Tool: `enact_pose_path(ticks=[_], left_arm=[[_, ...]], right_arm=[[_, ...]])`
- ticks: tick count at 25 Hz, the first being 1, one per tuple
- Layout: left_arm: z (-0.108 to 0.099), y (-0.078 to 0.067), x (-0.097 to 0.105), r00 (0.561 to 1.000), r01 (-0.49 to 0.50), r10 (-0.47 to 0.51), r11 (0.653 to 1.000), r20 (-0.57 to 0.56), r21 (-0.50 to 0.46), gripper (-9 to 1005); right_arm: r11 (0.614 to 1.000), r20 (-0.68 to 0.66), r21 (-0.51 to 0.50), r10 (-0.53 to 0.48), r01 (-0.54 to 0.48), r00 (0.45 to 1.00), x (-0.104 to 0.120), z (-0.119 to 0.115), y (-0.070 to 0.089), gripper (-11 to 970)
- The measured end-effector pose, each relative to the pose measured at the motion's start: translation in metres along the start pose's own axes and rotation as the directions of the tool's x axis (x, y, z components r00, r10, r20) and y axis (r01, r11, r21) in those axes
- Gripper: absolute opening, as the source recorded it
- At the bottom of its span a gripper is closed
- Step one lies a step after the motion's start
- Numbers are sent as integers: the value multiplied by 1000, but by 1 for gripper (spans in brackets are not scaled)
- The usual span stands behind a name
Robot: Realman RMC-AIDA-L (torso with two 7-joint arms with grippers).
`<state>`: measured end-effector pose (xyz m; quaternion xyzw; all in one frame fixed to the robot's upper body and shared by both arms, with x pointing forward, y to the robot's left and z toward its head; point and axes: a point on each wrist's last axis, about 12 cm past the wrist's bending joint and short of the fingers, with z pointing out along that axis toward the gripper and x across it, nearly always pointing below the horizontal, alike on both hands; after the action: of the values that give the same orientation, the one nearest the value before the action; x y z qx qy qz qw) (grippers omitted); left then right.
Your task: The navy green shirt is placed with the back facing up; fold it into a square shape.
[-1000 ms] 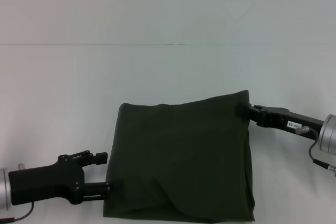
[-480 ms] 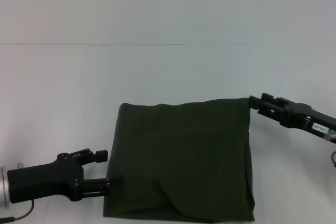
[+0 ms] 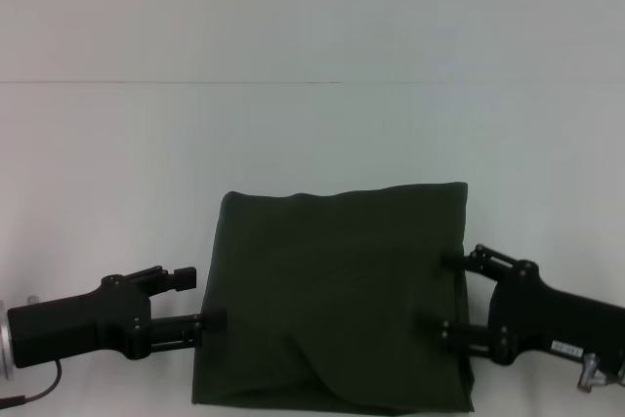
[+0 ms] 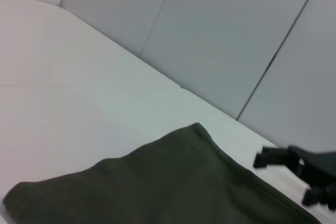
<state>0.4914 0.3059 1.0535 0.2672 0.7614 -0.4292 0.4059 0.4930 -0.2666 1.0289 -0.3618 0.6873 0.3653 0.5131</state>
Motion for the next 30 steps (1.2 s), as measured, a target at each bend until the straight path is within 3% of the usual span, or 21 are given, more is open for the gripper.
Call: enact_pose_path(ticks=[5, 21, 26, 27, 28, 30], left_arm=[[0, 0, 0, 1000, 5, -5, 1000, 11, -5, 907], [-1, 3, -2, 999, 50, -50, 999, 7, -16, 908], [-2, 9, -15, 983, 183, -183, 983, 10, -18, 908], [-2, 14, -27, 961, 277, -277, 961, 0, -17, 908], [-2, 14, -27, 961, 277, -277, 961, 0, -17, 908], [-1, 19, -41, 931, 366, -366, 931, -11, -16, 908]], right_arm=[[999, -49, -2, -36, 36, 998, 15, 6, 8, 906], [993, -155, 104, -32, 48, 987, 30, 0, -1, 907], [995, -81, 74, -55, 61, 995, 20, -8, 1, 907], [996, -45, 57, -66, 69, 997, 16, -14, 3, 906], [996, -45, 57, -66, 69, 997, 16, -14, 3, 906], [996, -19, 41, -78, 79, 997, 13, -22, 6, 906]])
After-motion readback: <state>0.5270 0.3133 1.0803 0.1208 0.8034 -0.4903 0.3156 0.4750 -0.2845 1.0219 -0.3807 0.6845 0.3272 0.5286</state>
